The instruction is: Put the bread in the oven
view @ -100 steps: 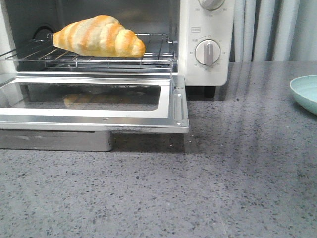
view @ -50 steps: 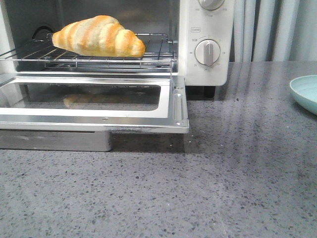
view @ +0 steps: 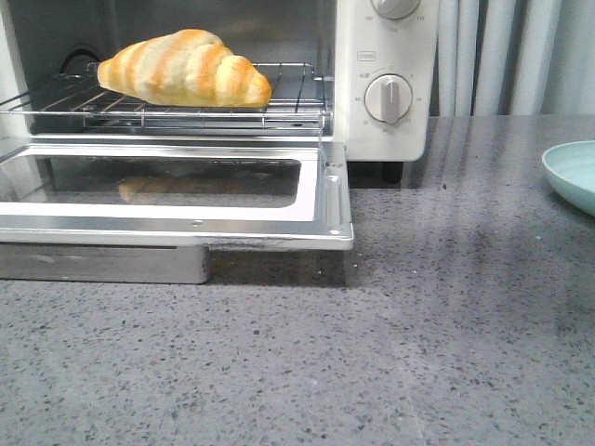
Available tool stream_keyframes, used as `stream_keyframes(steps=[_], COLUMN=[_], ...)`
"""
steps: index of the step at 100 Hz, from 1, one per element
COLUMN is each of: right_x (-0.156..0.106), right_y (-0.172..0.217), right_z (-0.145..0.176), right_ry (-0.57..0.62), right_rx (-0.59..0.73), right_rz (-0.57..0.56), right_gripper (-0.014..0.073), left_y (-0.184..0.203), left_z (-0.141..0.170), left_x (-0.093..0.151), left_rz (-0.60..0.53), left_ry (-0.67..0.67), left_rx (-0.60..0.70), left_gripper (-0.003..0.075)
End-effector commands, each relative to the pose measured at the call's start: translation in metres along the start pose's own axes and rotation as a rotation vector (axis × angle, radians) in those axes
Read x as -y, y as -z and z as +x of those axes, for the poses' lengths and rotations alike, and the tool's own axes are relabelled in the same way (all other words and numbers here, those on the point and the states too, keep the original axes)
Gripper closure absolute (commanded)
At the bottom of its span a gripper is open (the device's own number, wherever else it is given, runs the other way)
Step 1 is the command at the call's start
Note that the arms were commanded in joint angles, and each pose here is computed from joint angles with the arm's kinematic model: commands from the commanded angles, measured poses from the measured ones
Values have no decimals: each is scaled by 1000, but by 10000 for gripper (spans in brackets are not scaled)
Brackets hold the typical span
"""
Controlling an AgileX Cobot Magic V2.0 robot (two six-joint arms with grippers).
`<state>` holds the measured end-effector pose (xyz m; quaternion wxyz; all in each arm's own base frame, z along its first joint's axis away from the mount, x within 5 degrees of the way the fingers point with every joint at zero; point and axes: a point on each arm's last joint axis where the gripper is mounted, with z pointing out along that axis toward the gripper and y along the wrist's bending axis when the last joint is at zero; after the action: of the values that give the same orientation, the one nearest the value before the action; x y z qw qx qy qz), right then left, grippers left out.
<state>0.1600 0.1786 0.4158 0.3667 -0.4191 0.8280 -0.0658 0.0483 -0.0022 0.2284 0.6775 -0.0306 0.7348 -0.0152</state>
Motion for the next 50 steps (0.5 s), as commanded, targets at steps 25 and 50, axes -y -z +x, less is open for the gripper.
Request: stream_keyframes(steps=[25,50], right_x=[-3,-15], right_y=[-13,-35], right_z=[90,157], right_ry=[-213,-331], right_rx=[251,376], right_rz=[-19,-33], right_gripper=[671,671], left_y=[6,6], left_z=[-17,-17], left_x=[0,0], left_rz=[-9,-9], left_ry=[12,12], left_rx=[131,131], left_gripper=[741,741])
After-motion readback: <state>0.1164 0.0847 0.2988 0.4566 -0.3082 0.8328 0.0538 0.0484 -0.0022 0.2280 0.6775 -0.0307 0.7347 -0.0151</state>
